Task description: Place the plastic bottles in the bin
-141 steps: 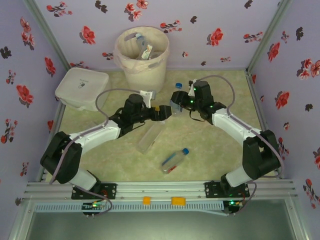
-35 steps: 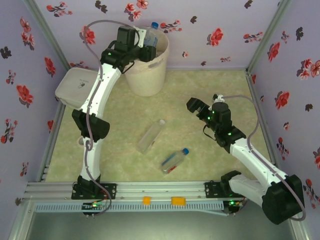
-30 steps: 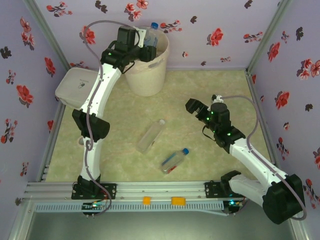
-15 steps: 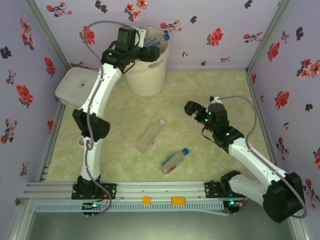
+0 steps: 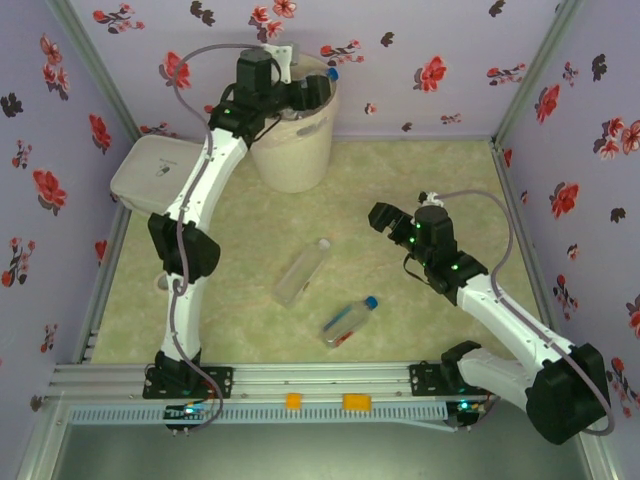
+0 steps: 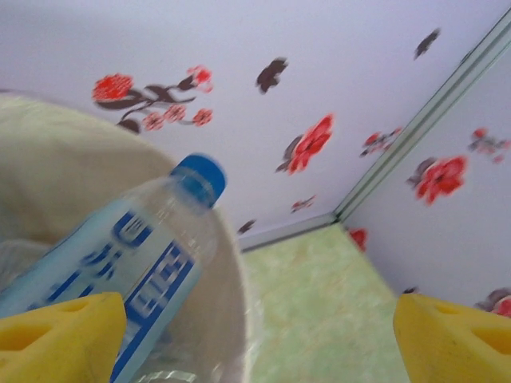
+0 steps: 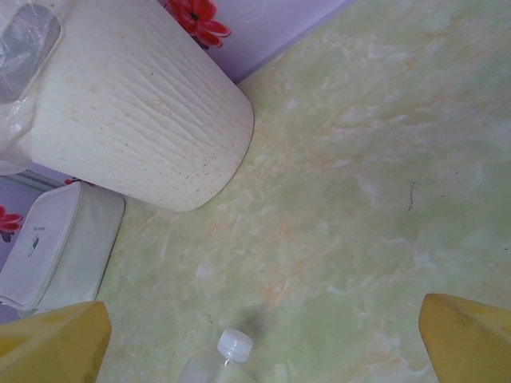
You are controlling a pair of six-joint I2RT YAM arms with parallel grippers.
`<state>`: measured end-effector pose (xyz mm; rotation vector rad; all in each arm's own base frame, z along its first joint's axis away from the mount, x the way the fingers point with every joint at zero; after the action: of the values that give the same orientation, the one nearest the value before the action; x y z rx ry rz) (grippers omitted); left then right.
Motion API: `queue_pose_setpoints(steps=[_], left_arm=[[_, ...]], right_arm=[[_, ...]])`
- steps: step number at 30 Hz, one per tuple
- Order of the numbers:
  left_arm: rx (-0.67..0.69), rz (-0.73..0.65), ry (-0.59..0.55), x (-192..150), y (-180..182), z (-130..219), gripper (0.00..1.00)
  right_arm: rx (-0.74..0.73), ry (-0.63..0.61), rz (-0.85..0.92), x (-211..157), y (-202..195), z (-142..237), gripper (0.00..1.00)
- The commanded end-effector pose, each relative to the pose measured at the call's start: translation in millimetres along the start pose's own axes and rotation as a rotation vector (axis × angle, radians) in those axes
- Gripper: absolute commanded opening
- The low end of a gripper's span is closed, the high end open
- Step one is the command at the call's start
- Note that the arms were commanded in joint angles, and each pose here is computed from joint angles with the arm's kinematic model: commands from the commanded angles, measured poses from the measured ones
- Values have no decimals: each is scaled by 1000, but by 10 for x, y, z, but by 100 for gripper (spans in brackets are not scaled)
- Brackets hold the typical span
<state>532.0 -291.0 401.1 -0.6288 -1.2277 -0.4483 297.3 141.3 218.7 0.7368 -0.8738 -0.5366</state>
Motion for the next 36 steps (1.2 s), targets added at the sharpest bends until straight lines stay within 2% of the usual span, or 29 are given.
queue_pose_setpoints(steps=[1, 9, 13, 16, 22, 30, 36], left_arm=[[-89, 111, -144, 215, 57, -126, 87], [-56, 206, -117, -53, 330, -373, 87], [41, 187, -67, -161, 541, -333, 87], [138, 132, -20, -186, 651, -215, 87], [194, 38, 42, -141, 613, 52, 88], [220, -40, 25, 109, 496, 406, 90], [224, -64, 23, 230, 385, 664, 97]], right_arm=[[-1, -44, 23, 106, 88, 46, 100], [-44, -64, 59, 149, 37, 153, 100], [-71, -85, 68, 168, -27, 211, 100], [-81, -88, 74, 164, -60, 229, 99], [-112, -75, 83, 123, -136, 190, 100], [-114, -38, 89, 91, -98, 109, 100], [-130, 9, 90, 17, -105, 56, 100]])
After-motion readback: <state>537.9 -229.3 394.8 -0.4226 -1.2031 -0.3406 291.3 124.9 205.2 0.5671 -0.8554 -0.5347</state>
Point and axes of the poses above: each hand's point on the last joint's axis, 136 mm out from that joint toward the fingers, its own z axis back along the fingers, its own y axis along the line the jaws close on, x = y × z, the point moved 3 cm from there along z, back along the fingers, and after that the axes turned 14 degrees about -z, right-handed, at the moved point
